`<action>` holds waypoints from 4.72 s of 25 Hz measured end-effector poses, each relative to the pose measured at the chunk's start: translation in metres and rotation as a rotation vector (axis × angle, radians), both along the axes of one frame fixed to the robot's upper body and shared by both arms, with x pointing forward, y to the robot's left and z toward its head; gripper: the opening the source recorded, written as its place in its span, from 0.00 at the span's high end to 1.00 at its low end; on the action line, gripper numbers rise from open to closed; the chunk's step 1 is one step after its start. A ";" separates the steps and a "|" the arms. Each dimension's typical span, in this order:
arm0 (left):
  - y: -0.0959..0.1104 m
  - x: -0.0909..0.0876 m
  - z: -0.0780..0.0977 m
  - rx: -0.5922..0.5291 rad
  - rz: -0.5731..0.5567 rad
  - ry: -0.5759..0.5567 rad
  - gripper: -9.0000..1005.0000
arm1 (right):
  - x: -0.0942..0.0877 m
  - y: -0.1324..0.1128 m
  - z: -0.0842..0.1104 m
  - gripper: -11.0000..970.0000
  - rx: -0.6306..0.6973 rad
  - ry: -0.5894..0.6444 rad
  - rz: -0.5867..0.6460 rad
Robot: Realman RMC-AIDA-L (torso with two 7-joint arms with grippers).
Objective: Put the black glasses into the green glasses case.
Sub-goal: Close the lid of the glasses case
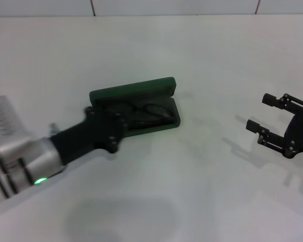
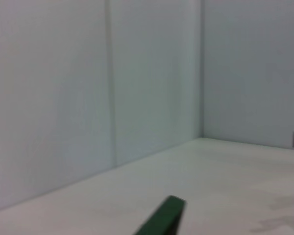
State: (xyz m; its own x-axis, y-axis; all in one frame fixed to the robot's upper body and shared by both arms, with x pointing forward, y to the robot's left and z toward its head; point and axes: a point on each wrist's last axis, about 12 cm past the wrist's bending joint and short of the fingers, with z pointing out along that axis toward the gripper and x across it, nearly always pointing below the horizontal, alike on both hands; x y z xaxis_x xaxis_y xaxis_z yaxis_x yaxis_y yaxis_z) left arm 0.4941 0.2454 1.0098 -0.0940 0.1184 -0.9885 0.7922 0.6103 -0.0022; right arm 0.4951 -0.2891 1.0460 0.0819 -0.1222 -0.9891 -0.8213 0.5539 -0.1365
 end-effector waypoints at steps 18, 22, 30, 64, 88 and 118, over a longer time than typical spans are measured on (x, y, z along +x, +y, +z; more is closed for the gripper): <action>0.050 -0.008 -0.004 0.108 0.188 0.002 0.93 | 0.003 0.005 0.000 0.32 0.004 -0.002 0.001; 0.048 -0.004 -0.005 0.111 0.190 0.009 0.93 | 0.003 0.005 0.000 0.32 0.004 -0.001 0.001; 0.044 -0.005 -0.005 0.103 0.171 0.009 0.93 | 0.003 0.005 0.000 0.32 0.004 -0.002 0.001; 0.037 -0.001 -0.004 0.099 0.158 0.008 0.93 | 0.002 0.007 -0.001 0.32 0.004 0.001 0.006; 0.033 -0.014 -0.005 0.072 0.097 0.006 0.92 | 0.000 0.007 -0.001 0.32 0.007 0.003 0.014; 0.035 0.012 0.004 -0.059 0.113 0.293 0.92 | -0.015 0.017 -0.014 0.32 -0.025 0.059 0.091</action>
